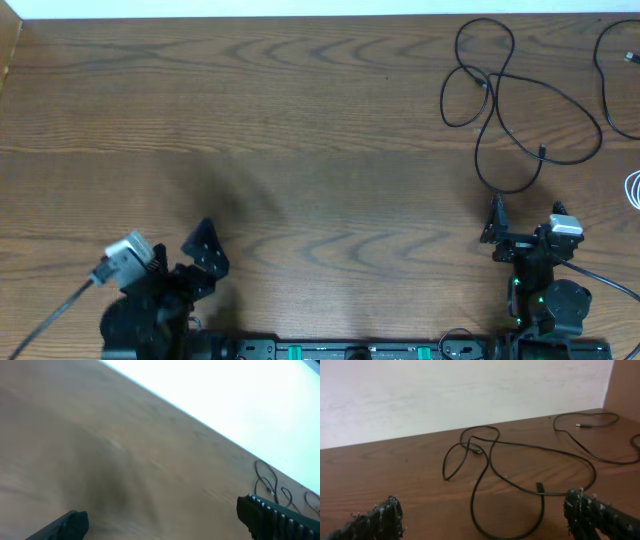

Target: Untangle cables

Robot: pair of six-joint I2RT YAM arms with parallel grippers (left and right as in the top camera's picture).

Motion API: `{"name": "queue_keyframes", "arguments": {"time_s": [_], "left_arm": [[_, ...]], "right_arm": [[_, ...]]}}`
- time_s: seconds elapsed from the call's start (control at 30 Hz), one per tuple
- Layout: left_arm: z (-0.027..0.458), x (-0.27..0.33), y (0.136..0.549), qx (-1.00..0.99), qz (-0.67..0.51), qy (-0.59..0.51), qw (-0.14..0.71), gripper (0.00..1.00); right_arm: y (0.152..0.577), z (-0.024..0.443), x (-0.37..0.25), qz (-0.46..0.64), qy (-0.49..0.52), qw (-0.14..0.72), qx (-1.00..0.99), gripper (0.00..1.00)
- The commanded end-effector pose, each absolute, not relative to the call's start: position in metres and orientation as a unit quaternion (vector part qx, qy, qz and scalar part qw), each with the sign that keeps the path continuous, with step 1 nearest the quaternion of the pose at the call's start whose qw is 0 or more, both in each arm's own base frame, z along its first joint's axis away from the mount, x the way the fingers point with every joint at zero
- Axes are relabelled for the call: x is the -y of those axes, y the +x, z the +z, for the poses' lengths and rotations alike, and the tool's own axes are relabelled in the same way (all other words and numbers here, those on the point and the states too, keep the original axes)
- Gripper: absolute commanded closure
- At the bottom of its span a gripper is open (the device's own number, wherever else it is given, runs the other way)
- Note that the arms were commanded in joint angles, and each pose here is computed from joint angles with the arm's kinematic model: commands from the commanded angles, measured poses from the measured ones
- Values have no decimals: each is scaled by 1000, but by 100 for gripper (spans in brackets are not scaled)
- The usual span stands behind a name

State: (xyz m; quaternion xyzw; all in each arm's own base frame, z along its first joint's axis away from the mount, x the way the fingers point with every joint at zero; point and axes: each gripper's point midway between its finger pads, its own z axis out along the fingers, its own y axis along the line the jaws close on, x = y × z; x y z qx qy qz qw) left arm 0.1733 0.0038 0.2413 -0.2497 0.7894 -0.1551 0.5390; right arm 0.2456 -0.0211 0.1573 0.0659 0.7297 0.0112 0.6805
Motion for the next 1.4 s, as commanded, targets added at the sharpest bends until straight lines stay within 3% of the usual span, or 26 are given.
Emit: {"name": "queue_keyframes", "arguments": {"time_s": [0.0,0.3,0.83,1.37], "left_arm": [[233,-8,180,-784,-124,-209,572,1],[215,11,221,-736,-119,-84,661,1],[140,16,244,-755,-79,-27,650,1],[138,13,244,-756,-71,-34,649,1]], "right_arm": [[245,157,22,13,73,680,-729,1],[245,157,22,13,73,680,-729,1],[245,157,22,13,73,680,-729,1],[245,157,22,13,73,680,-729,1]]}}
